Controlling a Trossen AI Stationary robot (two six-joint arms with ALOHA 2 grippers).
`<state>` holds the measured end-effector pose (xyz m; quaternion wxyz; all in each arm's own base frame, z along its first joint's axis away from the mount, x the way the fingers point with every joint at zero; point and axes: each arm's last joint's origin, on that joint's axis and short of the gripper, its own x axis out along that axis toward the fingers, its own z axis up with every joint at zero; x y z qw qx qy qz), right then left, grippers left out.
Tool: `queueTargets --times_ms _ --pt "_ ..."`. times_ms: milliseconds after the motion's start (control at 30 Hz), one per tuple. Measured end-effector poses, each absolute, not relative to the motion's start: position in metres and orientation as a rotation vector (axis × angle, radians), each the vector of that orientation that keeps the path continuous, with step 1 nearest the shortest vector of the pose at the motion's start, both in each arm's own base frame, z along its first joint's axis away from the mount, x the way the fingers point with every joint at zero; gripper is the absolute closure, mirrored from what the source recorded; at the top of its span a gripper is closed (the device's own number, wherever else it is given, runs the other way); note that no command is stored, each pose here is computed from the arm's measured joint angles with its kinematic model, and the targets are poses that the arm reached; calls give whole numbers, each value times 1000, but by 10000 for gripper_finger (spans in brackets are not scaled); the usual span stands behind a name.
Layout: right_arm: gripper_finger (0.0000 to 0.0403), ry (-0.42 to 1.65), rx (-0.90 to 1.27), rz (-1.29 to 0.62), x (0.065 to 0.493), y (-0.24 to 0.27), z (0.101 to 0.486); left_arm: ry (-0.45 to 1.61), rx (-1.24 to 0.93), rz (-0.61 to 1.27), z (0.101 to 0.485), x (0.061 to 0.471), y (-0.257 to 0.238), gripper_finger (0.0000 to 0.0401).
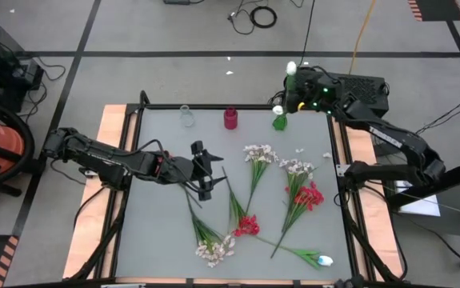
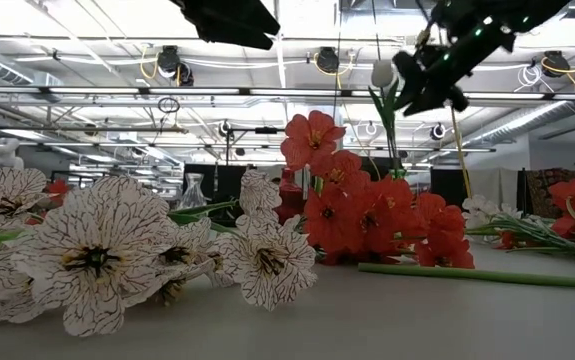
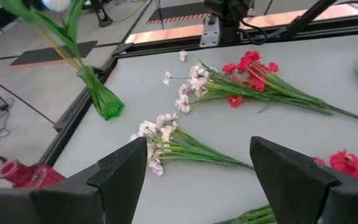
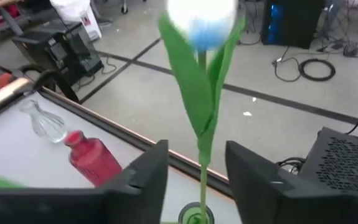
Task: Sort flowers into vase by color
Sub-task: Put the bottom white tulip into the green vase
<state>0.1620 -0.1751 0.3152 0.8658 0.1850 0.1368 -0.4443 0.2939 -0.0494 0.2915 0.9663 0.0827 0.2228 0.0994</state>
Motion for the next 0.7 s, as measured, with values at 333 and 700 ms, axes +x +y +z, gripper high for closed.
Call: queueTargets --times_ms 333,700 --pt "162 226 397 -801 124 -104 385 282 81 -132 297 309 -77 111" --pt "177 159 459 -313 110 -22 401 303 218 -434 258 386 -149 111"
